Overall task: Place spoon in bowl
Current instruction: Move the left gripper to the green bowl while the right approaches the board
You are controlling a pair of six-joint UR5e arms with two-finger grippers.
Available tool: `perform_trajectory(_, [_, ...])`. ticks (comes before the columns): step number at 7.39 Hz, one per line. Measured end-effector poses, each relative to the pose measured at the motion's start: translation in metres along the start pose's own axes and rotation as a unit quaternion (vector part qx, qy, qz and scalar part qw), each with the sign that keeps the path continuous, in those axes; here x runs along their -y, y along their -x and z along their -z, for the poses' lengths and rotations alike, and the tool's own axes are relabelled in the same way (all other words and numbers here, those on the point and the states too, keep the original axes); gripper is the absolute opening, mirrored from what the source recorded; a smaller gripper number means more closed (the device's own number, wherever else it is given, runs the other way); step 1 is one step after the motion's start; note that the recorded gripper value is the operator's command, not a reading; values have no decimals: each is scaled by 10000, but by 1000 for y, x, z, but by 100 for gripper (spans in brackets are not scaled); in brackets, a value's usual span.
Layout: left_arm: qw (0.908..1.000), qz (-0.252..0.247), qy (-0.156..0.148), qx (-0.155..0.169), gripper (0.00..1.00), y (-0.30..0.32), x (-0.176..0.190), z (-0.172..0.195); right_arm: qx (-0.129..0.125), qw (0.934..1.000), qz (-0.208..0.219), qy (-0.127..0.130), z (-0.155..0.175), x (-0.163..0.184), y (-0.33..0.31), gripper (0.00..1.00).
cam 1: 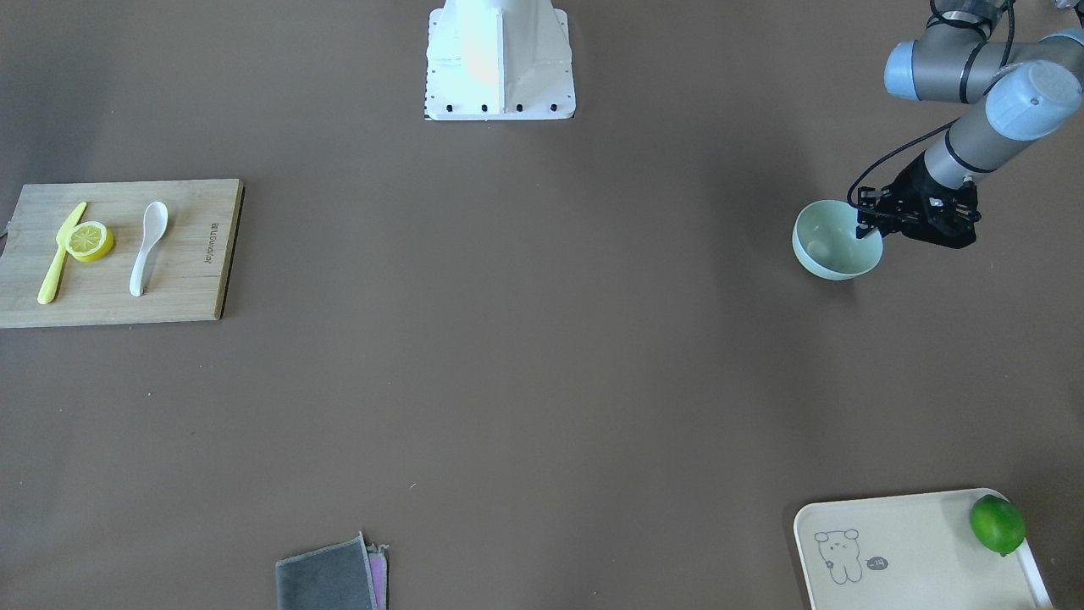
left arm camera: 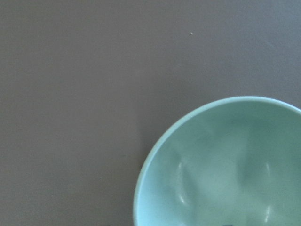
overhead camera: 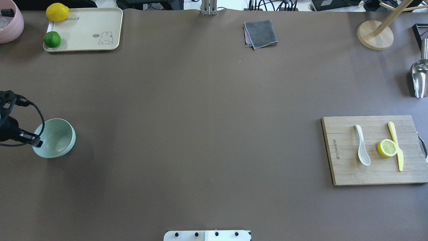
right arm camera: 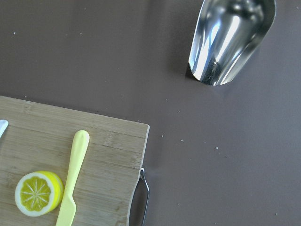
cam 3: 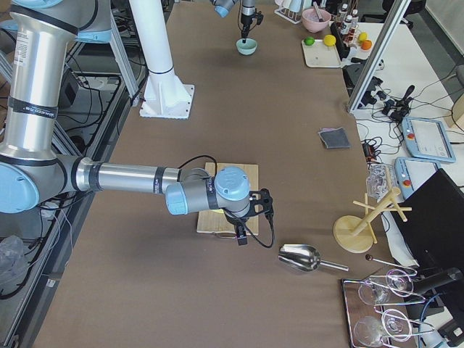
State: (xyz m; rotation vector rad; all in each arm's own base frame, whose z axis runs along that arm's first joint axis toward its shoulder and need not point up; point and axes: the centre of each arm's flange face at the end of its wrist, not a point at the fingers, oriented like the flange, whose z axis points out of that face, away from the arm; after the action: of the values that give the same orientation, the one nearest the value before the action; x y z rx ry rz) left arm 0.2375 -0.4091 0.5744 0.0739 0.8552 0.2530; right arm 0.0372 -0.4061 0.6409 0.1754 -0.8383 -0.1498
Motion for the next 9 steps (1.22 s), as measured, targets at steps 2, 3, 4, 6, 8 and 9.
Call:
perform_trajectory(2, [9997, -55, -162, -172, 0, -24, 6, 20, 24, 10000, -51, 5, -1, 3, 3, 99])
perform_trajectory(3, [9991, 69, -305, -301, 0, -46, 17, 34, 52, 9999, -139, 38, -5, 9, 13, 98])
perform_trajectory(4, [9978, 276, -403, -447, 0, -75, 32, 42, 99, 9994, -317, 70, -14, 21, 32, 98])
perform_trajectory(6, [9947, 767, -324, -598, 0, -167, 68, 44, 247, 9970, -729, 60, -37, 39, 80, 95])
perform_trajectory(8, [9913, 1185, -224, -522, 0, -298, 91, 42, 368, 9946, -959, 176, -54, 42, 122, 94])
perform_trajectory(9, [9902, 1305, -178, -472, 0, -362, 92, 33, 387, 9941, -986, 237, -61, 44, 140, 95])
